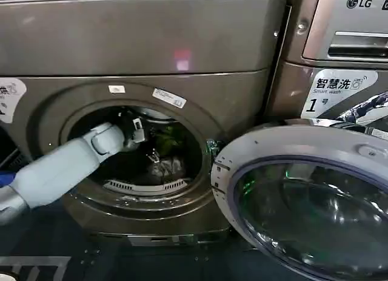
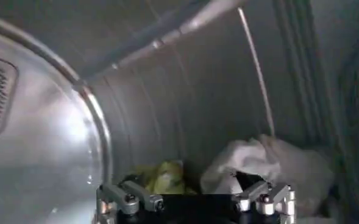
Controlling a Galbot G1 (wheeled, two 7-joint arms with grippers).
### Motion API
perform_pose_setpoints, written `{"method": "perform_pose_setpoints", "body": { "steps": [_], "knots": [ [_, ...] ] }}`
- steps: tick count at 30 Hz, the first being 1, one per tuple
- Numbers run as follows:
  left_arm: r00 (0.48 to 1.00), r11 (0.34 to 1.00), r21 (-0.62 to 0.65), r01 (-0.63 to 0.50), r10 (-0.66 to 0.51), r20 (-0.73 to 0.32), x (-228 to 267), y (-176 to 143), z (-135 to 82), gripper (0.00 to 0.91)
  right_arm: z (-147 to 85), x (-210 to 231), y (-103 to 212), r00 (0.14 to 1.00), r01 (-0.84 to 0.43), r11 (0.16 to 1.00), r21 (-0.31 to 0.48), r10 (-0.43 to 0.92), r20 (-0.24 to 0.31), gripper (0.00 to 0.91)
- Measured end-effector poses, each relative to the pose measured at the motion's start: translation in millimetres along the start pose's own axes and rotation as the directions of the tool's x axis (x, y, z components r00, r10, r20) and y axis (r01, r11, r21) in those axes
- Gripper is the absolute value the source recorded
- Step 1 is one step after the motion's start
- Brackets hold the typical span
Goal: Grasp the clothes from the dryer.
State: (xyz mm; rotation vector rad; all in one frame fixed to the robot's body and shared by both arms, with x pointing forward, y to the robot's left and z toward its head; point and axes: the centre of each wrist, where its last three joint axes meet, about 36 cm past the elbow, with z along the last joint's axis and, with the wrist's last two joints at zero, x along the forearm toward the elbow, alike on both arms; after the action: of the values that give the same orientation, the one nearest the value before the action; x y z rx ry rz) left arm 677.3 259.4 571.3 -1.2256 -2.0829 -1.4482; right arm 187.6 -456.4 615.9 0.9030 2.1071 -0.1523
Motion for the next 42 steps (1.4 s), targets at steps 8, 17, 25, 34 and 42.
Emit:
{"method": "perform_pose_setpoints", "body": {
  "steps": [8,17,25,34,42],
  "knots": [
    [0.996,0.998,0.008,-0.061,0.061,-0.059,-12.4,-6.1,6.6,0.907,1.9,0.4,-1.3,1.000,-0.002,1.000,0.000,0.002,-0.003,0.907],
    [0.992,0.996,0.017,-0.088,0.089,-0.092,-24.5,-7.6,13.0,0.907,5.3,-0.1,2.0,1.000,0.003,1.000,-0.004,-0.003,-0.005,0.907],
    [0.992,0.996,0.025,-0.083,0.085,-0.095,-33.6,0.9,11.9,0.907,4.6,-0.7,4.7,1.000,0.008,1.000,-0.003,-0.008,-0.005,0.907],
    [0.993,0.996,0.039,-0.078,0.081,-0.081,-51.1,3.9,9.8,0.907,3.9,0.5,5.0,1.000,0.011,1.000,-0.001,-0.011,-0.008,0.907],
    [0.994,0.996,0.053,-0.066,0.071,-0.087,-55.4,6.5,15.3,0.907,5.2,0.8,8.9,1.000,0.015,1.000,-0.006,-0.015,-0.008,0.907]
  ]
}}
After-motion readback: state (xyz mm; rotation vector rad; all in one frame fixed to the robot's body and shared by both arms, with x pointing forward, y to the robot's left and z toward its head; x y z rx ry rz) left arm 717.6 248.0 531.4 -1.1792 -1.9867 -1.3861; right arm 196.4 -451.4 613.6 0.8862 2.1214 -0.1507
